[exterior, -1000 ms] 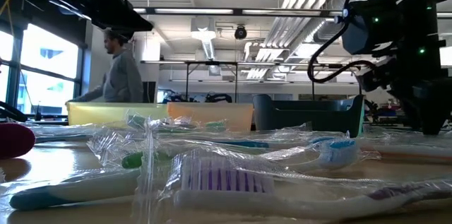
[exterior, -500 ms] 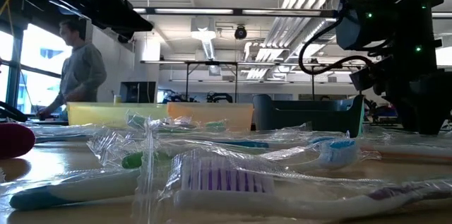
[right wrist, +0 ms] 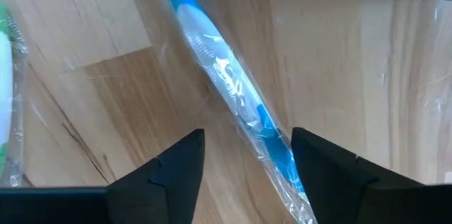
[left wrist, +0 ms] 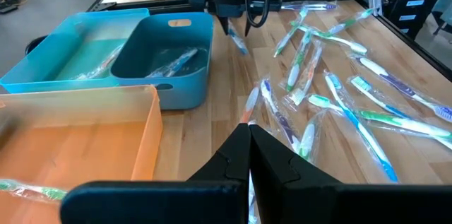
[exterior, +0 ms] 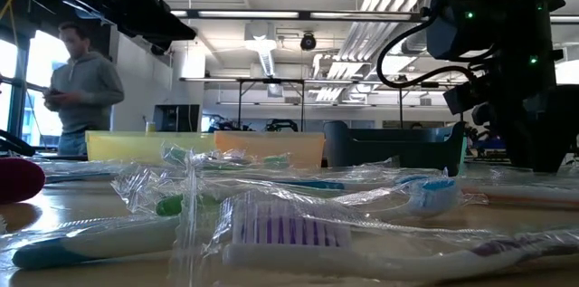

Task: Pick & Place Toothbrushes
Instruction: Put the blue toothbrush into the dark blue bin

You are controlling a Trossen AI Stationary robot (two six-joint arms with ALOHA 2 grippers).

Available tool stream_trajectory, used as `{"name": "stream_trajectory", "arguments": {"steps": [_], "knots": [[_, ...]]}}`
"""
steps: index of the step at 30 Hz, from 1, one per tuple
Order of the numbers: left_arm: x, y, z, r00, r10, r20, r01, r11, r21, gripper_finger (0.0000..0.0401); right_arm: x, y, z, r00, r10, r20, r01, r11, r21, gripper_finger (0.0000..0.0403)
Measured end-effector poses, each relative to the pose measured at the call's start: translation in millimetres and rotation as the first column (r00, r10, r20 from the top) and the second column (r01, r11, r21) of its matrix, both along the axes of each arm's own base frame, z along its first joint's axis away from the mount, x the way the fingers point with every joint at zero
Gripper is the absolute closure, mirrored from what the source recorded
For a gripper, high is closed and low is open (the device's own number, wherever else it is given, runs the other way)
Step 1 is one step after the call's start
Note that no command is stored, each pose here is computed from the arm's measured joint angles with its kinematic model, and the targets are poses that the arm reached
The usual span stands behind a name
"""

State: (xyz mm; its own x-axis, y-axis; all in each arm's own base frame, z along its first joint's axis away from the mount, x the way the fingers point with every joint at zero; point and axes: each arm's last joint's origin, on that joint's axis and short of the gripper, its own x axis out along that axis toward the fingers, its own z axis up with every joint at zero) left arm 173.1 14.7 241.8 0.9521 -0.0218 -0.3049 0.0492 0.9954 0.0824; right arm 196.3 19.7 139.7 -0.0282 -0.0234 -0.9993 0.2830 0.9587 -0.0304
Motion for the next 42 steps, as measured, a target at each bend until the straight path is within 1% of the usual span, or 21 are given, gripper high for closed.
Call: {"name": "stream_trajectory", "arguments": {"steps": [8,13,17,20,24,31,38,42], "knots": [[0.0,0.0,0.0,1.000,0.000,0.000,0.000,1.000,0.000,0.0401,1.2,0.3,0.0,1.000,0.000,0.011,0.000,1.000,0.007,0.0290],[0.0,-0.1,0.0,1.000,0.000,0.000,0.000,1.000,0.000,0.0401,7.5,1.8,0.1,0.997,-0.001,0.075,-0.002,0.999,0.044,0.0342],[0.0,0.0,0.0,1.000,0.000,0.000,0.000,1.000,0.000,0.0401,9.5,2.7,1.0,0.996,-0.005,0.093,-0.002,0.998,0.070,0.0389],[0.0,0.0,0.0,1.000,0.000,0.000,0.000,1.000,0.000,0.0401,9.6,3.0,1.3,0.995,-0.022,0.093,0.014,0.997,0.082,0.0397],[0.0,0.0,0.0,1.000,0.000,0.000,0.000,1.000,0.000,0.0401,9.6,3.0,1.3,0.995,-0.053,0.090,0.045,0.995,0.088,0.0399],[0.0,0.0,0.0,1.000,0.000,0.000,0.000,1.000,0.000,0.0401,9.7,3.2,4.4,0.994,-0.053,0.095,0.044,0.995,0.090,0.0400],[0.0,0.0,0.0,1.000,0.000,0.000,0.000,1.000,0.000,0.0401,18.2,4.1,27.5,0.985,-0.053,0.167,0.037,0.994,0.100,0.0401],[0.0,0.0,0.0,1.000,0.000,0.000,0.000,1.000,0.000,0.0401,20.7,4.1,45.7,0.971,-0.036,0.235,0.014,0.995,0.098,0.0401]]}}
